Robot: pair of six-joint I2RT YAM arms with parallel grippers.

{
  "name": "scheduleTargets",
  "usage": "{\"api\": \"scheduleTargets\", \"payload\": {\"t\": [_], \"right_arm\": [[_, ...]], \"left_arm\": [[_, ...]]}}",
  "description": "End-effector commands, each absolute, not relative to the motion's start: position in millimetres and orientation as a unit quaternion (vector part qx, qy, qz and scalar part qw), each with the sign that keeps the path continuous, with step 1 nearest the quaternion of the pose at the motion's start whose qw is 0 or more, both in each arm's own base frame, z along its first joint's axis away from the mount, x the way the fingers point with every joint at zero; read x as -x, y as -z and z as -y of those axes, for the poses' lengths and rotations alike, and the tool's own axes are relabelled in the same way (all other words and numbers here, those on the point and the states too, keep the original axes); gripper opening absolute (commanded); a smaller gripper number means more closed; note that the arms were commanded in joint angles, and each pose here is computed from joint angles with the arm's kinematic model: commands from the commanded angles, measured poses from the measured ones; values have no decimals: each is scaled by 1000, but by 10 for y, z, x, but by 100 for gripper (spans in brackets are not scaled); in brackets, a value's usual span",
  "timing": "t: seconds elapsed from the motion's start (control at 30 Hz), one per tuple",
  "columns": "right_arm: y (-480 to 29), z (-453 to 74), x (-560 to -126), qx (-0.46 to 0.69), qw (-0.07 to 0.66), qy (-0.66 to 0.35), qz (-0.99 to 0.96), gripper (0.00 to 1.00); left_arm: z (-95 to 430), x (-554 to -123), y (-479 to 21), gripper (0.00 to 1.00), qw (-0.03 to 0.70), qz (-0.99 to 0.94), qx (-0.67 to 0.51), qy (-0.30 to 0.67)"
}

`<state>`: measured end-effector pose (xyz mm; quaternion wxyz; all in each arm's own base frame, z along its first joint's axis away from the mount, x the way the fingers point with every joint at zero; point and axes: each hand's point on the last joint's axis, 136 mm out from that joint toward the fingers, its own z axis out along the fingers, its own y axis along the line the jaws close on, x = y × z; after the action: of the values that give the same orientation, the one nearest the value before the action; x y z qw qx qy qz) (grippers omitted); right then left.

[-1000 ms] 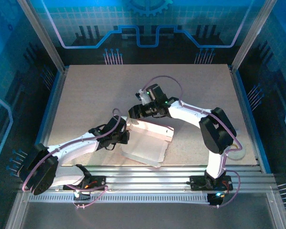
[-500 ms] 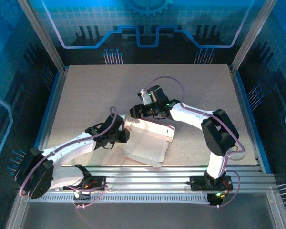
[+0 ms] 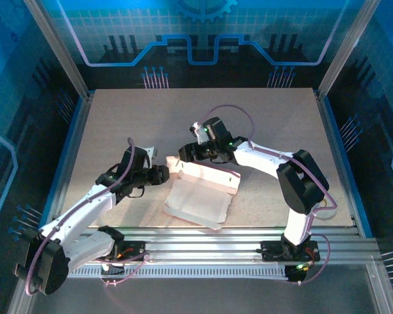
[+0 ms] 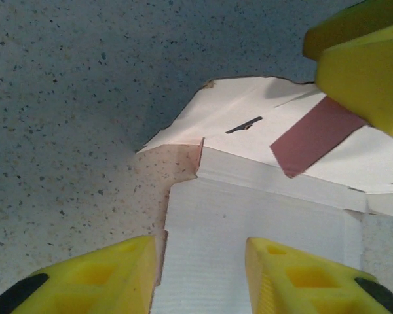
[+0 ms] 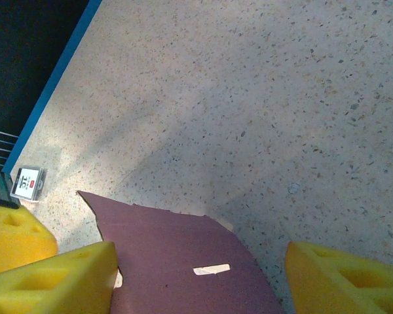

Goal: Fold the paper box

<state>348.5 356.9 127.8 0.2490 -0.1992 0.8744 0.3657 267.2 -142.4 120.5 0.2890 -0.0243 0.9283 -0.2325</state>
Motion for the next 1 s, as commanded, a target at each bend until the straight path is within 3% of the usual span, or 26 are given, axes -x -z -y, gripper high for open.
{"api": "scheduleTargets", "payload": {"t": [0.0,0.03,0.13,0.27,0.97], "right_arm": [[-1263,-3512,-3427,205,248,-353,-878,69],[-1263,-3510,-3427,205,248,-354,-878,69],[-1261,-3517,-3419,206,247,-355,-878,69],[-1268,-3520,-3414,206,247,-357,-877,69],[-1284,-3489,-3435,205,248,-355,-878,68]], "left_arm": [[1484,-2817,-1344,44,303,-924,-5,234],[1485,-2848,-1344,49,304,-925,-9,230],[1510,-2946,-1378,50,310,-921,-19,235],[1533,-3070,-1426,62,322,-916,-25,237],[1672,-3411,-1353,56,316,-915,-82,235]]}}
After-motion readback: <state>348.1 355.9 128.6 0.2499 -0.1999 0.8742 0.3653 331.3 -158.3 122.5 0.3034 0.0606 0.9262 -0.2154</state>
